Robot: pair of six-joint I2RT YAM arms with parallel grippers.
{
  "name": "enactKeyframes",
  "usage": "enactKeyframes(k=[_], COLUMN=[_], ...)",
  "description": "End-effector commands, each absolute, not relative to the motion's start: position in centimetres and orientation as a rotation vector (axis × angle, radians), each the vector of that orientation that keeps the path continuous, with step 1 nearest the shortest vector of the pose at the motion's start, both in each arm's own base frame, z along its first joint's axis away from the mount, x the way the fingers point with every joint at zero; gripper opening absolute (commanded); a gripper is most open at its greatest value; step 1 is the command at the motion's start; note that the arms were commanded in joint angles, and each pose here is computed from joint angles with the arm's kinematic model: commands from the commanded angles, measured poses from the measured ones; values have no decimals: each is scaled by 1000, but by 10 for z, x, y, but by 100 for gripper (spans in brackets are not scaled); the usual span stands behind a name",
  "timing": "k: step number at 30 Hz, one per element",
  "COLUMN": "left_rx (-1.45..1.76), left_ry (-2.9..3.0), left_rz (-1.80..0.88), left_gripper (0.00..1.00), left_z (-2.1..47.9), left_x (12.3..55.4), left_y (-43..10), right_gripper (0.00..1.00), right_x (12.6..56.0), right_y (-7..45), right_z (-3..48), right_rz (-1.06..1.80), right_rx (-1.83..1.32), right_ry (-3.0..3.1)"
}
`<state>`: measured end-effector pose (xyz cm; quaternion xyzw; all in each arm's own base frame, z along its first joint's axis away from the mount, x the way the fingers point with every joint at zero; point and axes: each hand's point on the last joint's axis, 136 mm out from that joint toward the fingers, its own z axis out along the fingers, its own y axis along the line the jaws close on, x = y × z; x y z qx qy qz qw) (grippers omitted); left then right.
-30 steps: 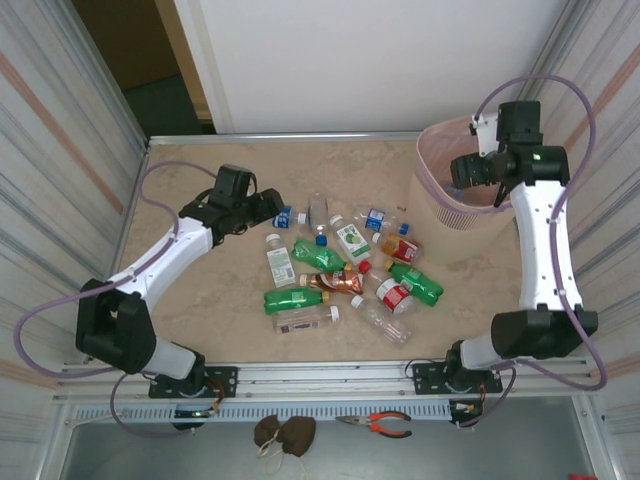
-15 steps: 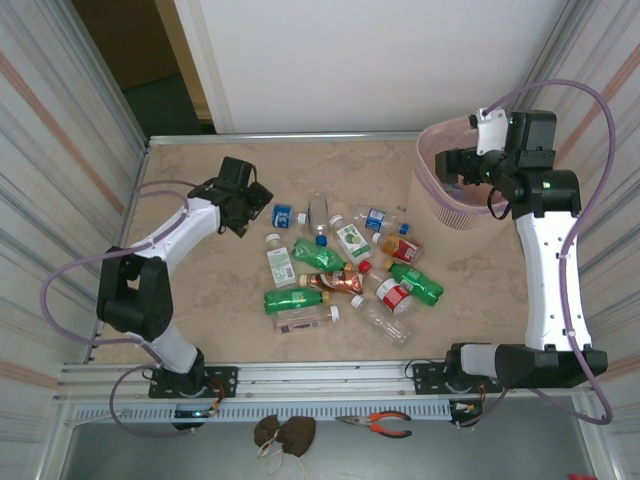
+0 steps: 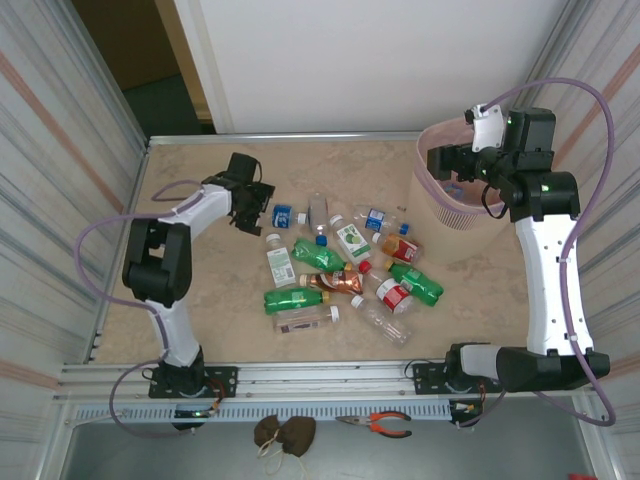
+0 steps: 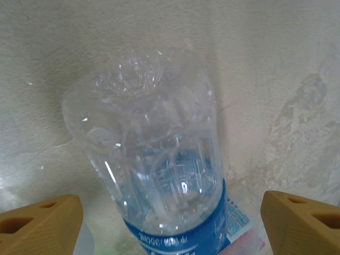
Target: Put the plastic bottles in the bin
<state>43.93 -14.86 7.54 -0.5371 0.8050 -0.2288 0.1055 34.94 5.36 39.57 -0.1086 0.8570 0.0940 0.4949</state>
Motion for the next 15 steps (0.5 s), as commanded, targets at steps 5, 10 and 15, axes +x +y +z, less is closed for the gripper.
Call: enactKeyframes(k=[5,10,15], left_rx=[-1785,-1815,-1827], left_ry=[2324,2300,2281], left_rz=[-668,-632,-596], left_gripper=[84,79,71], left_z=[59,53,50], left_x=[441,448,454], left_y=[-151,-145,-141], right_gripper=[92,92,93], right_x=[344,343,341], right_y=[58,60,63], right_z=[401,400,399], right_rz=[252,261,268], right_rx=[-262,-270,-282], right_ry=[2052,2052,2050])
